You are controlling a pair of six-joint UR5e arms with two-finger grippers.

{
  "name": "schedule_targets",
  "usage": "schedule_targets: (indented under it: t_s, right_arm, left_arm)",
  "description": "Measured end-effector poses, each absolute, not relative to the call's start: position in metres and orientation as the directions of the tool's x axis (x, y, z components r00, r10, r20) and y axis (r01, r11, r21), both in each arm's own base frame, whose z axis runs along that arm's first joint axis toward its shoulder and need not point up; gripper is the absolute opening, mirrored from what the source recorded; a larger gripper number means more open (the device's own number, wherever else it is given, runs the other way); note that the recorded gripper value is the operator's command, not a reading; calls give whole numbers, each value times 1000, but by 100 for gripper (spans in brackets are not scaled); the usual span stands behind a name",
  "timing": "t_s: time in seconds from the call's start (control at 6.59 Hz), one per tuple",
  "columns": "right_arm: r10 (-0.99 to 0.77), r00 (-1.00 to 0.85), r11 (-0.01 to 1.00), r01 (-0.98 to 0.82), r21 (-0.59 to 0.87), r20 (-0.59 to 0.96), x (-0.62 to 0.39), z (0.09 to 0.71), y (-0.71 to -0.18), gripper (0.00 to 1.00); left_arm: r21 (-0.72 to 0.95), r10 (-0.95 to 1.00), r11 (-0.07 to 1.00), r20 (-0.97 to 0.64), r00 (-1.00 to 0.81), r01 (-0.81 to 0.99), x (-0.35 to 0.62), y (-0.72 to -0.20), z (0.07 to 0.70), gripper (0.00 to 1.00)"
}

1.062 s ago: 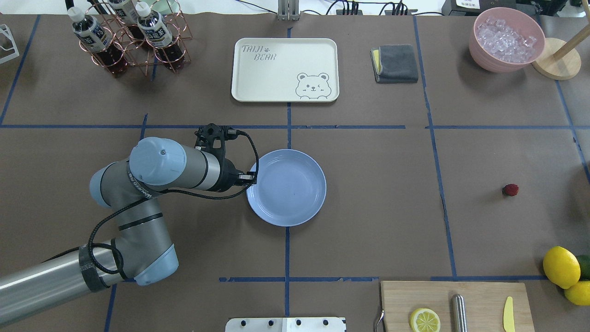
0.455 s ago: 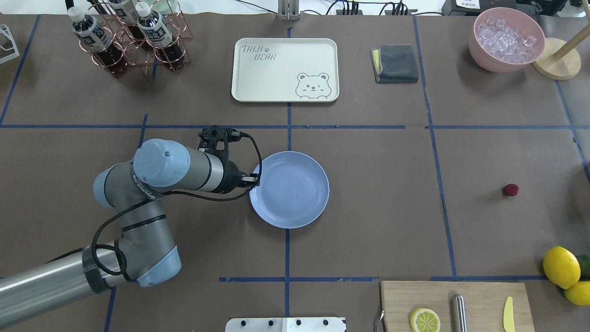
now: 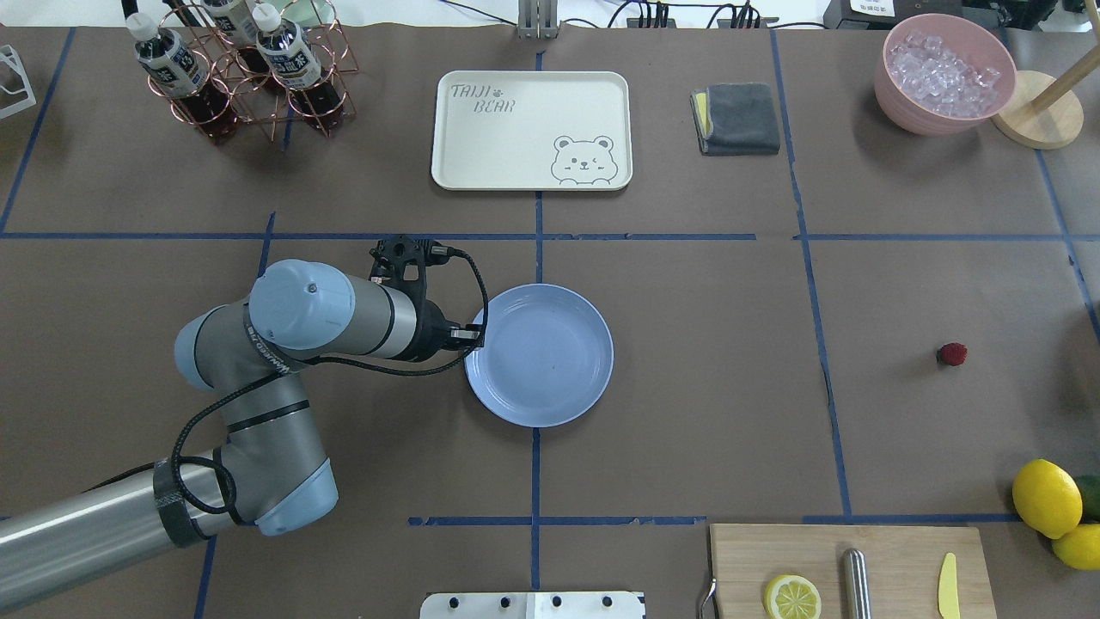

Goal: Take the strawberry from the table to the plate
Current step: 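Release the plate and withdraw the left gripper to rest, then lower the right gripper onto the red strawberry and grasp it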

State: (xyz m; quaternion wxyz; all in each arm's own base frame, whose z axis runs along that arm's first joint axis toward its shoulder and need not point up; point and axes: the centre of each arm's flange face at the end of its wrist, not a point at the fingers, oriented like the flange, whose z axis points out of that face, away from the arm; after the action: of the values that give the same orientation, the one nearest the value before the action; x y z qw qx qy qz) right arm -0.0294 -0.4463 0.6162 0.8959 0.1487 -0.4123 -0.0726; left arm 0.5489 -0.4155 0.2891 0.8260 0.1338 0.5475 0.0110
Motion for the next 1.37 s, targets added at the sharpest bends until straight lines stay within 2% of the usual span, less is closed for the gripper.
schedule_targets:
  t_s: [0.46, 0.91, 1.06, 1.37]
  right_arm:
    - [-314, 596, 920, -1, 392, 739, -36, 567, -461, 100]
    - [-289, 534, 921, -70, 382, 794, -41, 515, -451, 100]
    - [-289, 542, 923, -61, 380, 789, -50, 515, -450, 100]
    - [-305, 569, 924, -19, 383, 764, -78, 520, -449, 100]
  left_arm:
    - [416, 330, 907, -803, 495, 70, 435, -470, 307, 100]
    - [569, 490, 817, -603, 629, -92, 237, -532, 418, 100]
    - [557, 480, 823, -569, 668, -116, 157, -545, 459, 100]
    - [355, 330, 926, -596, 732, -129, 38, -554, 518, 100]
